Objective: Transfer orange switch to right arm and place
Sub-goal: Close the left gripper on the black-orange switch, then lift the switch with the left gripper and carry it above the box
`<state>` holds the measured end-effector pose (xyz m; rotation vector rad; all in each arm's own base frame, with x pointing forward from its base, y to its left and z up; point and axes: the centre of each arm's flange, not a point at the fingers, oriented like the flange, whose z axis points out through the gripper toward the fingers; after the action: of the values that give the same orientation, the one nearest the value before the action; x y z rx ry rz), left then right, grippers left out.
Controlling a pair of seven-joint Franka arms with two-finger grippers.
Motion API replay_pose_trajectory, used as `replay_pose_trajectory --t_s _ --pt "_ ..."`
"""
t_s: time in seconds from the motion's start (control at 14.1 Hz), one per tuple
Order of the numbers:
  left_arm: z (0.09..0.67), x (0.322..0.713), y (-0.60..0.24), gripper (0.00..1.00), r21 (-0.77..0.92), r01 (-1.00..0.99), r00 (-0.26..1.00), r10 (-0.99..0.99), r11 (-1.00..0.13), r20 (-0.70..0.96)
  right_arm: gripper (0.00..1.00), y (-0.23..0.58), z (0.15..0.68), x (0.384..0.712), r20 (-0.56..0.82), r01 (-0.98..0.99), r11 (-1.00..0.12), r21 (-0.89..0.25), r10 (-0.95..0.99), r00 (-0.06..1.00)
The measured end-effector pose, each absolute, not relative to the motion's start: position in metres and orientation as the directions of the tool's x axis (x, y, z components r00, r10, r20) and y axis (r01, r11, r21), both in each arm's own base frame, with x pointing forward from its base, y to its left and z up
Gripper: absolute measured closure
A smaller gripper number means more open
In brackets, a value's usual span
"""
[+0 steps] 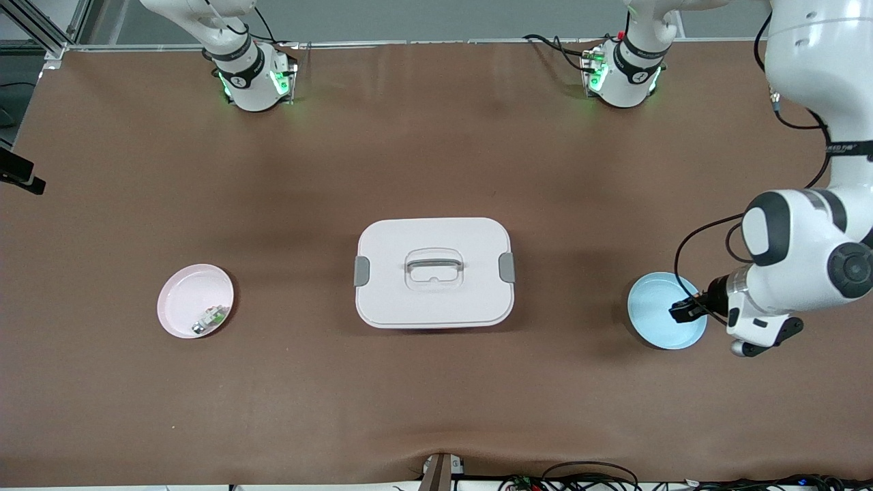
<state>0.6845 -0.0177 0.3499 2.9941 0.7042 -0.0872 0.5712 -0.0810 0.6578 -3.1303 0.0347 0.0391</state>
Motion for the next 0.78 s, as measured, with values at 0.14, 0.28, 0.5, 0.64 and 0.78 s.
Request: replay_pose_trajectory --t_s 0.14,0.28,0.5,0.64,0.78 --pt "0.384 0.683 -0.024 0.27 0.072 0.506 0.862 0.505 -0.859 -0.037 0.00 -0.083 0.657 0.571 -0.027 -0.025 -1.000 -0.010 -0.025 0.999" --pt "0.422 0.678 -0.029 0.27 0.092 0.569 0.822 0.569 -0.817 -0.023 0.00 -0.083 0.657 0.571 -0.027 -0.027 -1.000 -0.010 -0.027 0.999" --pt "0.475 0.672 -0.053 0.27 0.155 0.664 0.746 0.661 -0.732 -0.076 0.00 -0.083 0.657 0.571 -0.026 -0.025 -1.000 -0.011 -0.025 0.999" --pt "0.495 0.672 -0.071 0.27 0.213 0.705 0.706 0.698 -0.676 -0.122 0.00 -0.083 0.657 0.571 -0.026 -0.025 -1.000 -0.012 -0.025 0.999" --pt "0.507 0.671 -0.083 0.27 0.261 0.730 0.679 0.713 -0.631 -0.174 0.00 -0.082 0.657 0.571 -0.026 -0.024 -1.000 -0.012 -0.024 0.999"
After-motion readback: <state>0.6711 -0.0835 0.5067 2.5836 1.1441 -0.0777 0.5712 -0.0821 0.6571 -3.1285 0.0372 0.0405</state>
